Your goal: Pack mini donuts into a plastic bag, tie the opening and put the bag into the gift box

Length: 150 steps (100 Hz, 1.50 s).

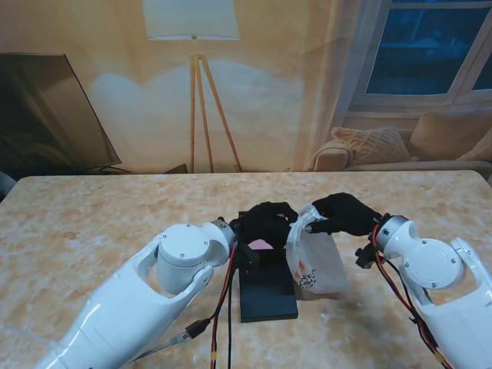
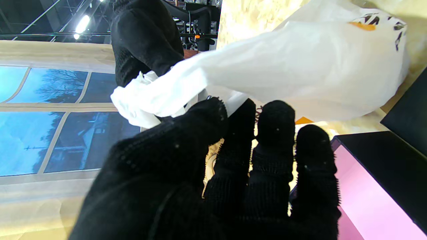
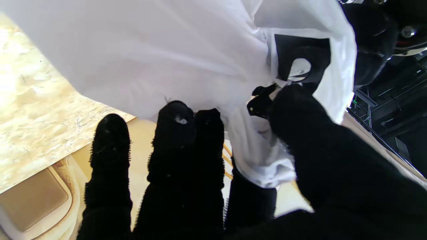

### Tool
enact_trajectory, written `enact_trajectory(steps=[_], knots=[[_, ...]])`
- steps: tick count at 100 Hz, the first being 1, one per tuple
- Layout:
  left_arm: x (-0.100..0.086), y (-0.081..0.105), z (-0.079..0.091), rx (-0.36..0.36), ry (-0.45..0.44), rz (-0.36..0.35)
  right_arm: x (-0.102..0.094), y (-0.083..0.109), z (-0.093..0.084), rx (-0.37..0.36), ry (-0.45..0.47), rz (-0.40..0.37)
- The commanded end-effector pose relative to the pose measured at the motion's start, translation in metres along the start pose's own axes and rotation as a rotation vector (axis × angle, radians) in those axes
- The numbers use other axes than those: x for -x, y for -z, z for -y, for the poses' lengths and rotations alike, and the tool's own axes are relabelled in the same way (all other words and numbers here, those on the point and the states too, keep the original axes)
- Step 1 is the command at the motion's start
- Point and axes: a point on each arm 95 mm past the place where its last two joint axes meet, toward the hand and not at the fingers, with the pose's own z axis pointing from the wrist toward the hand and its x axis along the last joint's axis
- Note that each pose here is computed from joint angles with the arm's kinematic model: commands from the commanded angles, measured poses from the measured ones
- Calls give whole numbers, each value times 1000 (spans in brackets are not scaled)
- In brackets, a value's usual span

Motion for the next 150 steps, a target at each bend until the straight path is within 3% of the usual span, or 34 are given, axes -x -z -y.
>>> enact_trajectory(steps=[1,57,117,150], knots=[[-3,1,0,10,-9,-4,2,1,4,-23,1,6],[0,3,2,-12,-50,7,13,9,-1,2,63,48],[6,0,6,-35,-82,8,28,11,-5,-44,6,85],[7,1,8,-20,-108,1,31,17,-7,-28,13,95]])
